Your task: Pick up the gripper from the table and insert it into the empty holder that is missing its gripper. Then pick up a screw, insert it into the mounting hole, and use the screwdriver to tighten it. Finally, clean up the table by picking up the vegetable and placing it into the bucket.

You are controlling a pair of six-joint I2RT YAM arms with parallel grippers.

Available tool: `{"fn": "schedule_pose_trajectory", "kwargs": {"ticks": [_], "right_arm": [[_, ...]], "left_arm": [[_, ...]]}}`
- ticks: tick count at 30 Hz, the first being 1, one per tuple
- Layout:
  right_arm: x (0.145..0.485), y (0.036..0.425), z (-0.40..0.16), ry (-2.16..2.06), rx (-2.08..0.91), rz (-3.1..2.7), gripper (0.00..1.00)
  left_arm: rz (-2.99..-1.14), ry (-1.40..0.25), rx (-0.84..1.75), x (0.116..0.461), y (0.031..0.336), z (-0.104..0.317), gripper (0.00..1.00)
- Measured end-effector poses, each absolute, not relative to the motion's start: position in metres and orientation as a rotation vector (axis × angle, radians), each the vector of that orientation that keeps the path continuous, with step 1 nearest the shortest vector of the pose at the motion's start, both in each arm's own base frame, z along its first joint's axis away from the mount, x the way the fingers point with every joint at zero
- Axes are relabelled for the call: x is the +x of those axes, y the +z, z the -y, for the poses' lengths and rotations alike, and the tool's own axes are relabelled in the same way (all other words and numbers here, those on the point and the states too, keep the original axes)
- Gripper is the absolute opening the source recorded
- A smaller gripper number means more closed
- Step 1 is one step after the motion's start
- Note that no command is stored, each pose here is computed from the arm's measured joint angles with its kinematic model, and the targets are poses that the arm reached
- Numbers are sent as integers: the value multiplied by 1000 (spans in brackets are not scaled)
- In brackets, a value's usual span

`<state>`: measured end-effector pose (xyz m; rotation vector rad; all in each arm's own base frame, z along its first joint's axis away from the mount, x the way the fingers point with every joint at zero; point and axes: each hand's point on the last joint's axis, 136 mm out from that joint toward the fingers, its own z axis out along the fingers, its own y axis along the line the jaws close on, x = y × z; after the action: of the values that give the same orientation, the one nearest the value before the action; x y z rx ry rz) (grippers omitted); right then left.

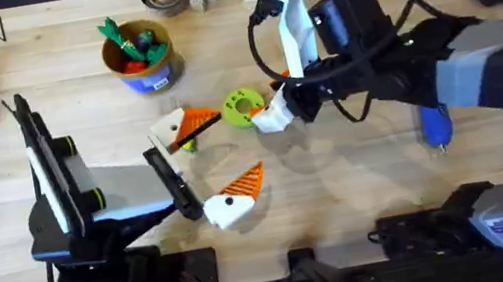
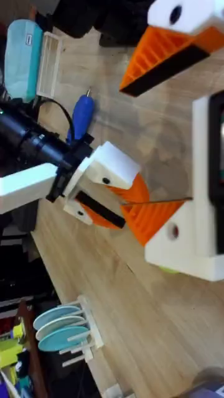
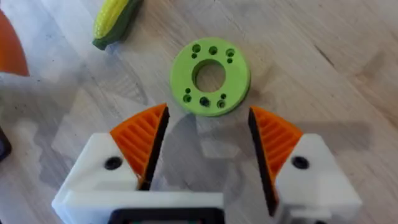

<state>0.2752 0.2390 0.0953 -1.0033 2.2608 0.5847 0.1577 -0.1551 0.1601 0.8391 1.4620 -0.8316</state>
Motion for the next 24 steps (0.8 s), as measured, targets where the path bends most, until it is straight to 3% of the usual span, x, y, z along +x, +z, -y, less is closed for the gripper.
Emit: {"fn": "schedule_pose_trajectory", "kwargs": {"ticks": [6, 14, 24], "right_arm": [[266, 76, -232, 577, -1001, -2395, 819], [282, 98, -256, 589, -1040, -2368, 820], [276, 59, -267, 538, -1116, -2437, 809]], "left_arm": [[-1462, -830, 838, 158, 160, 155, 993], [-1463, -830, 838, 158, 160, 155, 993], [-1462, -830, 838, 158, 160, 155, 993]]}}
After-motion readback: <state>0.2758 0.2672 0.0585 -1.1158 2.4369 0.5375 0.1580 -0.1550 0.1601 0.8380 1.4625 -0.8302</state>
